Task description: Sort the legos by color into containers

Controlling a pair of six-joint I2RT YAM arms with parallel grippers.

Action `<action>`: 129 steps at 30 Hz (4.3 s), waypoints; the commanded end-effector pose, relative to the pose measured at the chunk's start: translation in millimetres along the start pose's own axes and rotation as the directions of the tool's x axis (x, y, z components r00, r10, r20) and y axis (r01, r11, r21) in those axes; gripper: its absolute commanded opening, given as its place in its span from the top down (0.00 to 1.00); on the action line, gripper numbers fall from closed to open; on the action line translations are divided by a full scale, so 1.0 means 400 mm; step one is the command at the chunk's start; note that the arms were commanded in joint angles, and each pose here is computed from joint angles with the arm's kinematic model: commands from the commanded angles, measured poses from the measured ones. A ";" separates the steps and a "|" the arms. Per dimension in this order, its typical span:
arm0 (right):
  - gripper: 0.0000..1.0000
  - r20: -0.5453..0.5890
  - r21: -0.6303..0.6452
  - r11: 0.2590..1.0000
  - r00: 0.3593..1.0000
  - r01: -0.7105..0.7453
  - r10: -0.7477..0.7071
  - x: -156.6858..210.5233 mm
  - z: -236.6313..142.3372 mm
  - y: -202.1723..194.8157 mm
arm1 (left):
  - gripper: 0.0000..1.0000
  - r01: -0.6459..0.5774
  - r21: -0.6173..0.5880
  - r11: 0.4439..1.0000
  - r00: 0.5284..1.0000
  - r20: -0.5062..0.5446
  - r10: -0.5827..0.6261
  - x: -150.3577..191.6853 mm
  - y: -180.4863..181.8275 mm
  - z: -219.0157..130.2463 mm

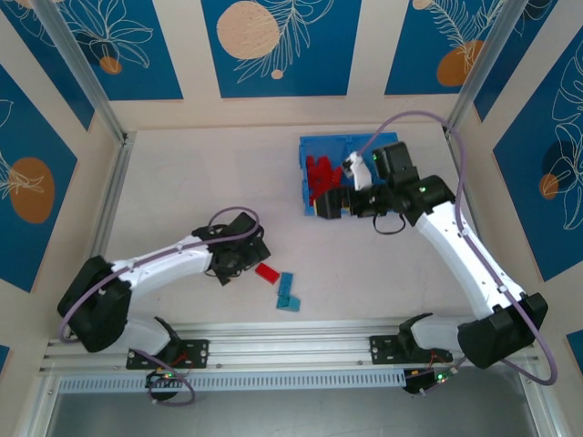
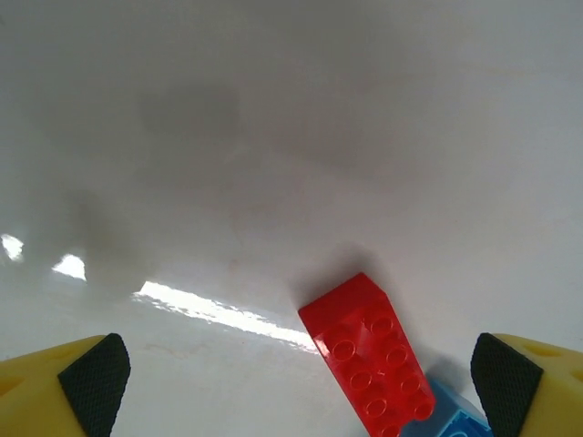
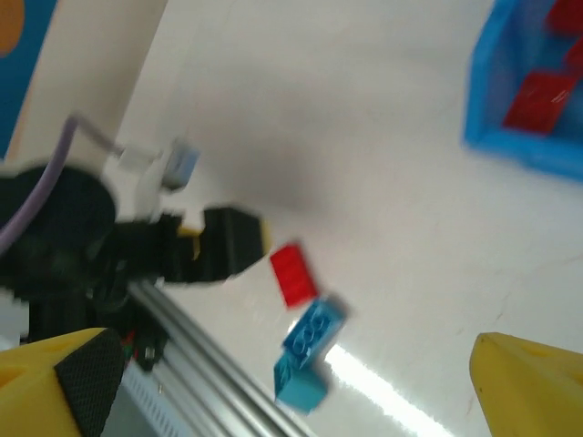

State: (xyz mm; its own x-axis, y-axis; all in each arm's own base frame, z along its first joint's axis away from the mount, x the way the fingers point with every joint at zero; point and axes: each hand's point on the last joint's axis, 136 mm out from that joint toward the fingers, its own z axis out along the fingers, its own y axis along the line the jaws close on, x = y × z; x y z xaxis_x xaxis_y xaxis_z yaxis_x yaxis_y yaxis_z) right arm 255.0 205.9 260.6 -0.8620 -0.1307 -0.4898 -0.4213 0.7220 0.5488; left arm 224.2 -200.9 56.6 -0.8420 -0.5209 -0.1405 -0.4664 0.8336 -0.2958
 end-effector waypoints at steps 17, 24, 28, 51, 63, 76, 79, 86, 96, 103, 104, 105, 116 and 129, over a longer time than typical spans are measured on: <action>0.02 -0.161 -0.009 0.999 0.986 -0.047 0.045 0.170 0.019 0.003 | 0.49 0.146 -0.083 0.986 0.964 -0.212 -0.161 0.103 -0.031 0.097; 0.04 -0.166 -0.051 0.998 0.986 -0.020 0.012 0.174 0.018 0.035 | 0.65 0.134 -0.039 0.990 0.978 -0.156 -0.138 0.064 -0.037 0.069; 0.04 -0.112 -0.035 0.999 0.994 -0.008 0.004 0.150 0.000 0.041 | 0.69 0.040 0.056 0.998 0.999 -0.027 -0.039 -0.012 -0.083 -0.020; 0.04 0.210 0.184 0.977 0.975 -0.109 0.069 0.111 -0.137 -0.040 | 0.71 -0.741 0.091 0.665 0.618 0.478 0.624 -0.290 -0.809 -0.107; 0.03 0.230 0.183 0.977 0.971 -0.109 0.065 0.117 -0.150 -0.043 | 0.44 -0.772 -0.078 0.630 0.557 0.395 0.731 -0.281 -0.778 -0.046; 0.06 0.200 0.158 0.965 0.964 -0.207 0.174 0.140 -0.090 -0.070 | 0.41 -0.825 0.059 0.562 0.435 0.701 0.566 -0.273 -0.813 -0.485; 0.07 0.157 0.135 0.965 0.966 -0.227 0.205 0.157 -0.047 -0.067 | 0.42 -0.873 0.055 0.484 0.331 0.796 0.506 -0.251 -0.753 -0.595; 0.08 -0.001 0.144 0.956 0.966 -0.255 0.257 0.224 0.089 -0.042 | 0.33 -0.982 -0.124 0.143 -0.031 0.852 0.522 -0.116 -0.528 -0.680; 0.00 -0.222 0.273 0.932 0.927 -0.239 0.302 0.326 0.338 0.002 | 0.00 -0.927 -0.242 -0.285 -0.363 0.768 0.528 0.081 -0.190 -0.602; 0.04 -0.305 0.451 0.884 0.909 -0.124 0.283 0.381 0.475 -0.037 | 0.00 -0.853 -0.253 -0.457 -0.493 0.678 0.545 0.148 -0.020 -0.531; 0.06 -0.319 0.461 0.880 0.904 -0.114 0.284 0.388 0.490 -0.036 | 0.00 -0.854 -0.248 -0.457 -0.490 0.676 0.550 0.149 -0.013 -0.526; 0.08 -0.331 0.465 0.879 0.899 -0.110 0.288 0.395 0.502 -0.035 | 0.00 -0.856 -0.247 -0.455 -0.488 0.676 0.552 0.150 -0.010 -0.524; 0.61 -0.276 0.575 0.809 0.902 -0.123 0.333 0.405 0.493 -0.080 | 0.00 -0.821 -0.239 -0.519 -0.515 0.704 0.490 0.181 -0.028 -0.501; 0.76 0.026 0.465 0.864 0.979 -0.192 0.203 0.146 0.263 -0.074 | 0.00 -0.839 -0.243 -0.487 -0.461 0.791 0.401 0.191 -0.098 -0.529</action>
State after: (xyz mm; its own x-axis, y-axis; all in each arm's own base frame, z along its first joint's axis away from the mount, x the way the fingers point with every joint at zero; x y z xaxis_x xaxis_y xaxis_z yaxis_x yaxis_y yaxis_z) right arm 229.2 272.3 116.6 -0.9592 0.0250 -0.2818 -0.0578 0.9577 0.2820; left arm 123.1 -220.8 242.5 0.3929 0.5177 -0.7600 0.8654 0.0714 0.4960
